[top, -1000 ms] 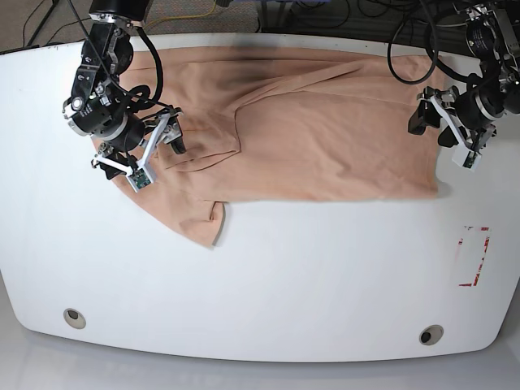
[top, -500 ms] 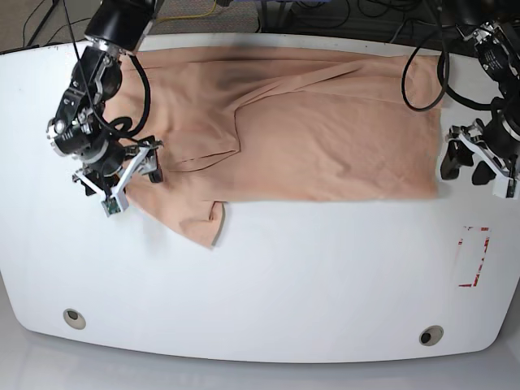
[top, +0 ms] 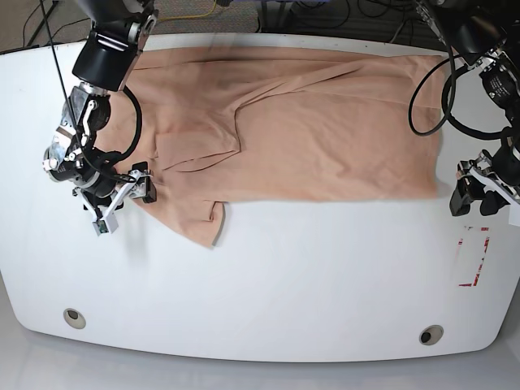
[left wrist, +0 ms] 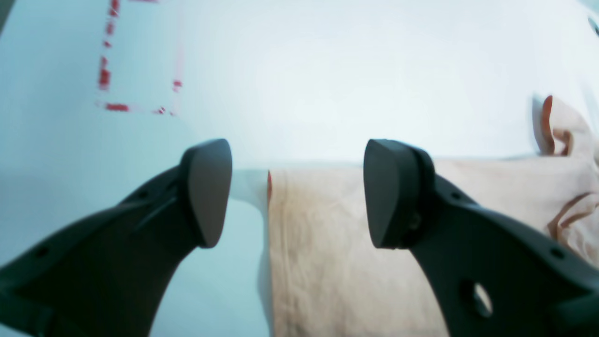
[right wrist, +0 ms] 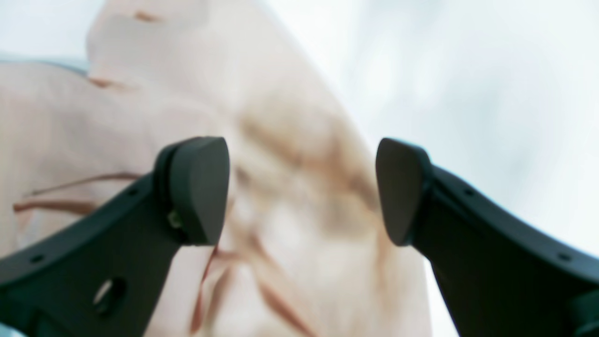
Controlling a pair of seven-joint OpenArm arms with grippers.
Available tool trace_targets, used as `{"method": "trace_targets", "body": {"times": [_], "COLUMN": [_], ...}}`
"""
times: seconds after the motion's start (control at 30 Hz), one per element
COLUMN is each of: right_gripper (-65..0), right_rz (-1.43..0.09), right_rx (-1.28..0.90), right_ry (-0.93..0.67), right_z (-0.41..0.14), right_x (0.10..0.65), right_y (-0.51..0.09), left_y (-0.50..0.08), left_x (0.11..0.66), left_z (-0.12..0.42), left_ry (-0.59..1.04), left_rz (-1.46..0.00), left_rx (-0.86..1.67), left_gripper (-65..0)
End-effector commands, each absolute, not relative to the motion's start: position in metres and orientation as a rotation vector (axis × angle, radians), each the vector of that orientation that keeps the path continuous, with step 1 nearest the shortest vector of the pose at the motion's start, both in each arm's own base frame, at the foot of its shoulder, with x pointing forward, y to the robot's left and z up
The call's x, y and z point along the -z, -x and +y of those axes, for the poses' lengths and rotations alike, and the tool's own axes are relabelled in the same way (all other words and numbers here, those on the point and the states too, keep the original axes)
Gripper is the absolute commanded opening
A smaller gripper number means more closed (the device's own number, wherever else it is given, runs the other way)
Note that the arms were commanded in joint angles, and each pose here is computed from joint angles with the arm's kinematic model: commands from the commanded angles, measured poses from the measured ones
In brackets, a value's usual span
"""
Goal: Layout the t-shirt on the table in an organized manner, then fold the t-shirt properly
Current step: 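Move the right gripper to the shirt hem corner and the left gripper outward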
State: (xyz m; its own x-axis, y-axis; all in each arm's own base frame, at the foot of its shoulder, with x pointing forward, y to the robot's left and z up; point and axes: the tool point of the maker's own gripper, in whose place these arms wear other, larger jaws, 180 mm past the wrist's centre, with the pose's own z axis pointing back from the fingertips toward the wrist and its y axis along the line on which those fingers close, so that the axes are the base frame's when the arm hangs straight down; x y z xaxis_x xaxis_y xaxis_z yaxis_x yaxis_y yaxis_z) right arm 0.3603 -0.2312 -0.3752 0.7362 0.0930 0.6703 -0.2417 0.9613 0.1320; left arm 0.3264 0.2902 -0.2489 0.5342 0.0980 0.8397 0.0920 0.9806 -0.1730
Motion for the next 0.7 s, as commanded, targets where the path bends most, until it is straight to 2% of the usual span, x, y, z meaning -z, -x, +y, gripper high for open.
{"method": "trace_targets", "body": {"times": [0.0, 0.3, 0.67], "right_gripper": [-18.9, -18.7, -19.0], "right_rz": [-0.772, -0.776, -0.758], "right_rx": [-0.178, -0.111, -0.081], "right_ry": [-0.206, -0.245, -0.3], "right_z": [-0.245, -0.259, -0.243], "right_x": [0.365, 0.388, 0.405], "right_y": [-0.371, -0.369, -0.364], "left_y": [-0.333, -0.331, -0.328], "left_x": [0.231, 0.233, 0.238], "left_z": [0.293, 0.293, 0.294], "left_ry": [0.198, 0.198, 0.199], "left_rz": [-1.068, -1.06, -1.047], "left_rx": [0.008, 0.011, 0.004], "left_gripper": [-24.7, -24.7, -24.7]}}
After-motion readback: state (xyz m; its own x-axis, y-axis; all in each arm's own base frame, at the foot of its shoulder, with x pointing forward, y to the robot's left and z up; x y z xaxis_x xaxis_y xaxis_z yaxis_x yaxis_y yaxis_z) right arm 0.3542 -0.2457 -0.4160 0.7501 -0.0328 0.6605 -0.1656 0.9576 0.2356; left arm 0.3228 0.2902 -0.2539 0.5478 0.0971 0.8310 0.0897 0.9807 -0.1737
